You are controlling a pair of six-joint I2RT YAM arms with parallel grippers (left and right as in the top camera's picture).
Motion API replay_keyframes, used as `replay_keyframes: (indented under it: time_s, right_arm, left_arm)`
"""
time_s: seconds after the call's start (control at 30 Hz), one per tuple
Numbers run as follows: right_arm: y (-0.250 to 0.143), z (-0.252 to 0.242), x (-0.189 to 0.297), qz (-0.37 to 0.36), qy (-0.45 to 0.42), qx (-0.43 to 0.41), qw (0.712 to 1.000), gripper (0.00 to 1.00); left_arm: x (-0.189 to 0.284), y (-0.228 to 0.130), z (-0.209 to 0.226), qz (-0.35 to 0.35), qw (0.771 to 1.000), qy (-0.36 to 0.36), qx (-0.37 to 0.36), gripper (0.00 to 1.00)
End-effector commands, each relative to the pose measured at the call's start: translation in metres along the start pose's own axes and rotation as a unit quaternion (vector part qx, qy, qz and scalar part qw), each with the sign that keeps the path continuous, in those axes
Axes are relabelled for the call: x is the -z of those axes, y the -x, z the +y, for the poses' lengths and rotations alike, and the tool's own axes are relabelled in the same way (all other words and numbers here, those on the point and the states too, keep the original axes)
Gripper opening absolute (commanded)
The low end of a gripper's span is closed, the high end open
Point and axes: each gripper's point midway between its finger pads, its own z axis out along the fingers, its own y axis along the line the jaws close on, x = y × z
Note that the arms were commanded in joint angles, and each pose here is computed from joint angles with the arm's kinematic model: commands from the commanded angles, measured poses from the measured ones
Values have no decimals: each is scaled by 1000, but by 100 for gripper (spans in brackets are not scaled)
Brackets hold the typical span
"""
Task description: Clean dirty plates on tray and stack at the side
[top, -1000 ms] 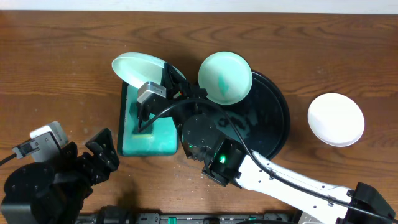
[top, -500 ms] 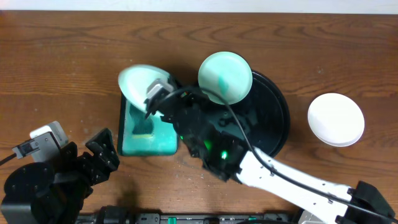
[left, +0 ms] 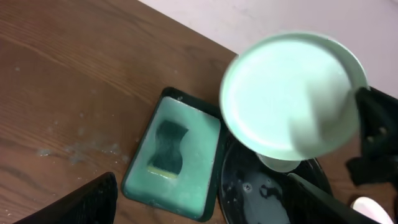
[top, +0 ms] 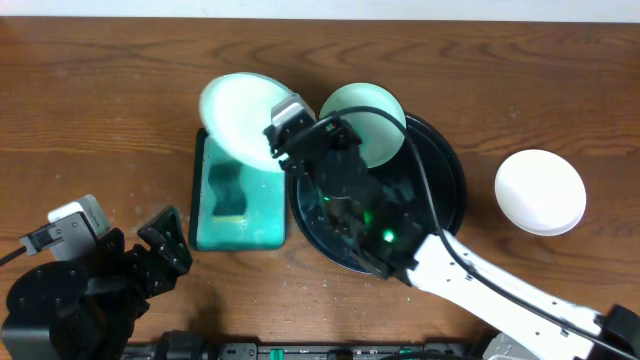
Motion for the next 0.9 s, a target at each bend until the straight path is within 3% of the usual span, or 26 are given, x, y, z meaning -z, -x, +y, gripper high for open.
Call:
replay_keyframes:
  time_s: [0.0,0.3,0.5,0.87]
  right_arm:
    - [0,3,-1,3,2,37,999,1]
    - [-6,-6,-3,19,-26,63,998,1]
    - [48,17,15,-74,-26,303,950,1]
    - [65,13,20,-103,-47,304,946,1]
  left_arm:
    - [3,3,1,-7,1000,4,1,85]
    - [3,3,1,-7,1000,4,1,85]
    - [3,3,1,-7,1000,4,1,85]
    - [3,3,1,-7,1000,4,1,85]
